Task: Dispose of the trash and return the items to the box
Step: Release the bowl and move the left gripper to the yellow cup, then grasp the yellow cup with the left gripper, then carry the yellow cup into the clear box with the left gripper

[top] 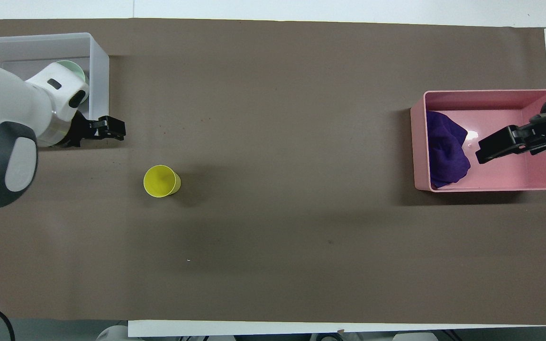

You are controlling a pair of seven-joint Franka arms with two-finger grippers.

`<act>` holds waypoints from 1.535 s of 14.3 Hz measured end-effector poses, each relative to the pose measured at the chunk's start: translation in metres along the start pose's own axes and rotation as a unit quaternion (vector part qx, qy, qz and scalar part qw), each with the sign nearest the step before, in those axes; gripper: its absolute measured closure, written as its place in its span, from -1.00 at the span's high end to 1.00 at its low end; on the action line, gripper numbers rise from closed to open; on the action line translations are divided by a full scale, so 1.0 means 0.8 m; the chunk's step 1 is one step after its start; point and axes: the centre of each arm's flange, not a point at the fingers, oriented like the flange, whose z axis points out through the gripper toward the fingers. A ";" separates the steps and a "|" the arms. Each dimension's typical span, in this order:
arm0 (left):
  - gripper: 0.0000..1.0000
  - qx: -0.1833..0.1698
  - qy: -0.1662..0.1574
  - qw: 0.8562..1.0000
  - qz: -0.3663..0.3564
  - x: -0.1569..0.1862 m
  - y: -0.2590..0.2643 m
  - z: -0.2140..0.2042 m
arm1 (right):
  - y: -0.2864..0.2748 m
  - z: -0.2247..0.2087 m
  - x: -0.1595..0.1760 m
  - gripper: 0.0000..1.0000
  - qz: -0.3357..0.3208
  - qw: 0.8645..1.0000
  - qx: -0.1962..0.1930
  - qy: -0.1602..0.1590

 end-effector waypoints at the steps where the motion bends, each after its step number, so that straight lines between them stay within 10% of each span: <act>1: 1.00 0.004 -0.013 1.000 0.005 -0.014 0.010 0.023 | 0.000 0.000 -0.003 0.99 0.000 1.000 0.000 -0.001; 7: 0.89 0.015 -0.056 0.998 0.025 -0.082 0.040 0.106 | 0.001 0.042 -0.005 0.99 0.002 1.000 0.000 -0.002; 14: -0.84 0.008 -0.049 0.999 0.009 -0.082 0.035 0.109 | -0.002 0.044 -0.008 0.98 0.001 1.000 -0.004 0.017; 22: -0.92 -0.041 -0.001 0.998 -0.041 -0.017 0.039 -0.001 | 0.004 0.044 -0.009 1.00 0.004 1.000 -0.018 0.014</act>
